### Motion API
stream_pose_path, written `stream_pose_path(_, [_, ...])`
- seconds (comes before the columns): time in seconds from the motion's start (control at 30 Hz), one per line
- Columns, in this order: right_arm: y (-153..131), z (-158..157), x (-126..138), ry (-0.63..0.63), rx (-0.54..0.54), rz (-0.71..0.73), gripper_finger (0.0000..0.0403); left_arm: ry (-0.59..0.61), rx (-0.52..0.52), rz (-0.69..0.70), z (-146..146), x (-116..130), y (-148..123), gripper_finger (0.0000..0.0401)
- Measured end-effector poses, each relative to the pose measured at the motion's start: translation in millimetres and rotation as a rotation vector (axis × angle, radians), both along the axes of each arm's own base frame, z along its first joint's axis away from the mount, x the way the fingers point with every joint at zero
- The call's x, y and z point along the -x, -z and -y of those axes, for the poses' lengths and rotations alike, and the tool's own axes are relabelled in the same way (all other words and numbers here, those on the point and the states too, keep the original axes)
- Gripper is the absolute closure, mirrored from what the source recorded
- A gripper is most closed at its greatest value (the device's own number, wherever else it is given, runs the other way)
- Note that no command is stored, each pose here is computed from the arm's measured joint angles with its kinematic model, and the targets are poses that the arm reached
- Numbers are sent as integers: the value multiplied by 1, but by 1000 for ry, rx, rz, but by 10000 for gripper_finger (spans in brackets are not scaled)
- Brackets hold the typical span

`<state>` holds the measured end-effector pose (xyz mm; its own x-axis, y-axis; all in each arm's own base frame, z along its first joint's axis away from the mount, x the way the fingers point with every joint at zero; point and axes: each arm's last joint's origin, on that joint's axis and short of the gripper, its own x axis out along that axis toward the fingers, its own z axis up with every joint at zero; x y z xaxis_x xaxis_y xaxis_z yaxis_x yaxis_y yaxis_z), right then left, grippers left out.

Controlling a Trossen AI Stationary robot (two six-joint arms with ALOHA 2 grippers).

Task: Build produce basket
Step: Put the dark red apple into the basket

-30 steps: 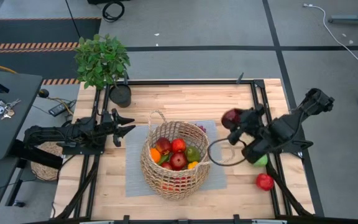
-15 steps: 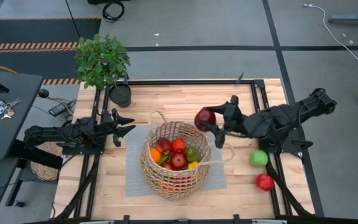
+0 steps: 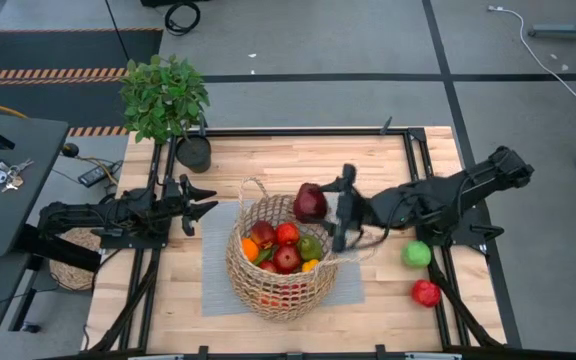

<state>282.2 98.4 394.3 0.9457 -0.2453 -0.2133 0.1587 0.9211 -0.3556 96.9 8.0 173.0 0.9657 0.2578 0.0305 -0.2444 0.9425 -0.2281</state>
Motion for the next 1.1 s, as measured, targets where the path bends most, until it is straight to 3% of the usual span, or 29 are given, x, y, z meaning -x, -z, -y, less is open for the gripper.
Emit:
stream_pose_path(0.23, [17,-21,-22,-181,687,-155,121,0,0,0,0,0,0,241])
stream_pose_path(0.3, [24,-25,-28,-196,816,-203,121,0,0,0,0,0,0,241])
stream_pose_path(0.4, [35,-28,-38,-174,903,-254,121,0,0,0,0,0,0,241])
stream_pose_path(0.67, [51,-21,-56,-105,876,-291,121,0,0,0,0,0,0,241])
stream_pose_path(0.87, [69,-8,-73,-155,663,-263,121,1,0,-2,0,0,0,241])
stream_pose_path(1.1, [123,2,-106,-282,466,-349,121,0,0,1,0,0,0,241])
